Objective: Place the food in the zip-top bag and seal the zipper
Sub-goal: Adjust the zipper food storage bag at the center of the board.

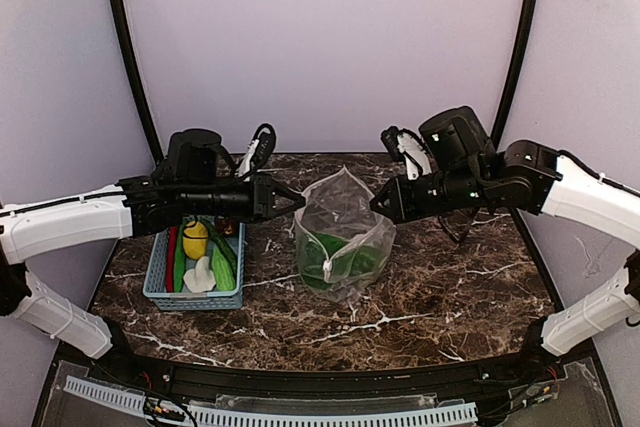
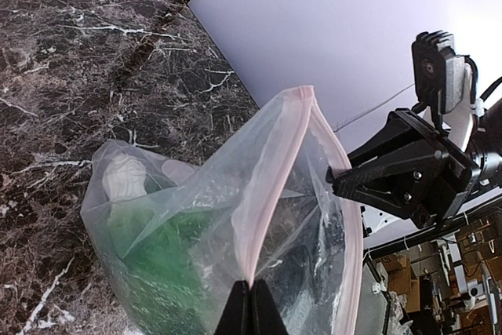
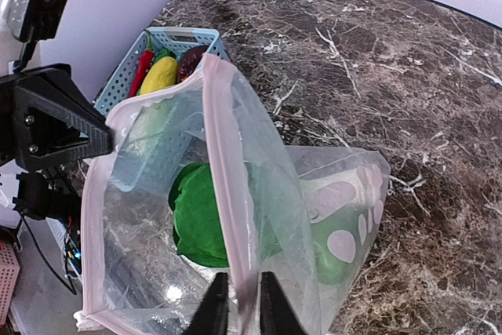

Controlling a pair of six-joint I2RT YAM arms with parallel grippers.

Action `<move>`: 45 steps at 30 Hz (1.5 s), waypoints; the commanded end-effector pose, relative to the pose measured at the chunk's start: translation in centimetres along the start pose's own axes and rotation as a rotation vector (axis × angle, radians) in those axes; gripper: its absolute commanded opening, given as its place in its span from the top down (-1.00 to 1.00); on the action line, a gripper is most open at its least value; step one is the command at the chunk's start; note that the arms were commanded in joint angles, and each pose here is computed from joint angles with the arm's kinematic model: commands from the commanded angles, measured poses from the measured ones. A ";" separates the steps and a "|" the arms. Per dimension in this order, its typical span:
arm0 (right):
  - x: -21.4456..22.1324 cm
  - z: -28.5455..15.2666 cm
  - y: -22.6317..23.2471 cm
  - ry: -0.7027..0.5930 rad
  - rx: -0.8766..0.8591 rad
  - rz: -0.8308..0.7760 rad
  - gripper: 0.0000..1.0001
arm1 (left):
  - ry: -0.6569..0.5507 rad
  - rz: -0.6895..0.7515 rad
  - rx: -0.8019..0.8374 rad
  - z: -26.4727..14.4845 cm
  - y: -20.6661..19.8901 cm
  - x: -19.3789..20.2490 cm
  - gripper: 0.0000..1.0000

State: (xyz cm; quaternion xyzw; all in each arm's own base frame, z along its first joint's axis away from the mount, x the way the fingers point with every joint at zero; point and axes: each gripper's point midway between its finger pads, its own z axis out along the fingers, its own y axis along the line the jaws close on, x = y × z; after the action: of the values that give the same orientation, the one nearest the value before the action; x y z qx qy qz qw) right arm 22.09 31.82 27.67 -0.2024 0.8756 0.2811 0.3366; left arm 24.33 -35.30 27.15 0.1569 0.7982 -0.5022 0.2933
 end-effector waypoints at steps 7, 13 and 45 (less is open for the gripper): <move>-1.3 -2.1 0.8 -0.077 -0.039 0.007 1.00 | -0.027 0.025 -0.160 -2.2 1.4 -0.9 0.85; -0.9 -1.8 0.9 -0.085 -0.059 0.020 1.00 | 0.041 0.024 -0.355 -4.6 5.2 2.0 -0.19; -1.4 -1.5 1.6 -0.098 -0.089 0.009 1.00 | 0.114 -0.204 -1.032 -14.1 27.8 5.2 -0.97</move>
State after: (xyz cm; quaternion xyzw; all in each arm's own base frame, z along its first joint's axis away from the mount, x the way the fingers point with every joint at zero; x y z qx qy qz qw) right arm 21.51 31.68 28.93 -0.1966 0.8586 0.3141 0.3542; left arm 30.53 -11.16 9.70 -0.0663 0.9668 -0.0781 0.2341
